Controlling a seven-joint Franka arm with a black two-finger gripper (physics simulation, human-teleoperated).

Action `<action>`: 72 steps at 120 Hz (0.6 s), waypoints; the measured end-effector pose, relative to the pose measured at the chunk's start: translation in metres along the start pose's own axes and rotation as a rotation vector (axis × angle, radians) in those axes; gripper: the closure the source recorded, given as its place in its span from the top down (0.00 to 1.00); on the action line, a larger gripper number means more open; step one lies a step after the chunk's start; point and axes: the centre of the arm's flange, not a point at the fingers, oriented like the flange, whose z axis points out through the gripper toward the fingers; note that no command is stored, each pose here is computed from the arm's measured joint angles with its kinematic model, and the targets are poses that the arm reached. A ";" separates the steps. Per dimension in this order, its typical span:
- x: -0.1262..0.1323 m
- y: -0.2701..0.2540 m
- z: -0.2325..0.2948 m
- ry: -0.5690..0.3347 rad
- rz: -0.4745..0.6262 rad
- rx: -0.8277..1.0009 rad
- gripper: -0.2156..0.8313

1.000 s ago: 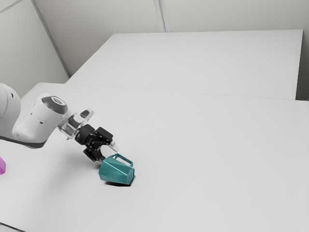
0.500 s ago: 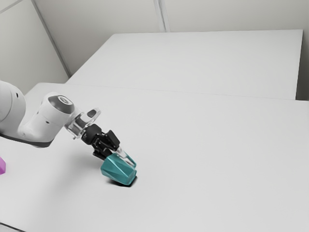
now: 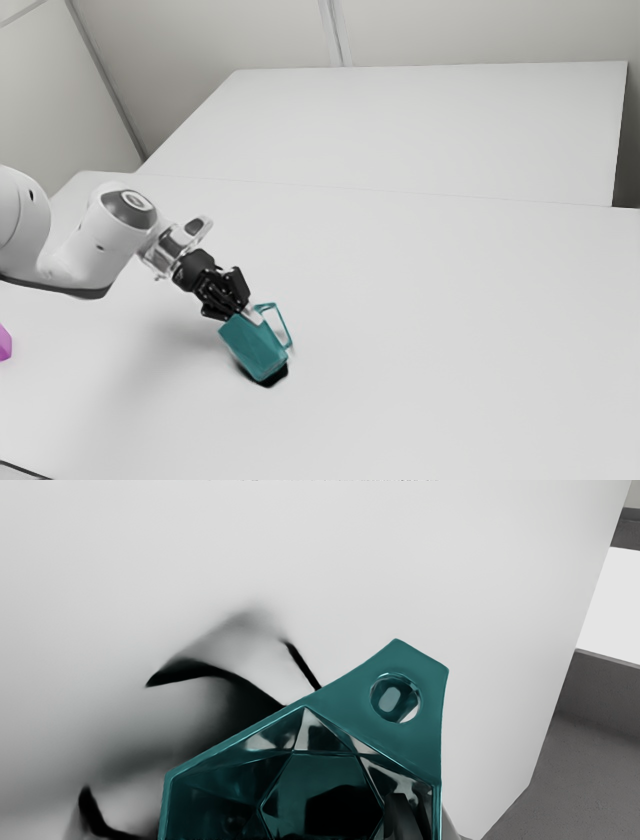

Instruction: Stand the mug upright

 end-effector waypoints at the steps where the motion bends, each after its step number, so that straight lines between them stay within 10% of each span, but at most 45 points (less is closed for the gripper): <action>1: 0.000 0.001 0.000 0.001 0.001 0.000 0.05; 72: 0.013 0.064 -0.027 0.009 0.152 0.199 0.04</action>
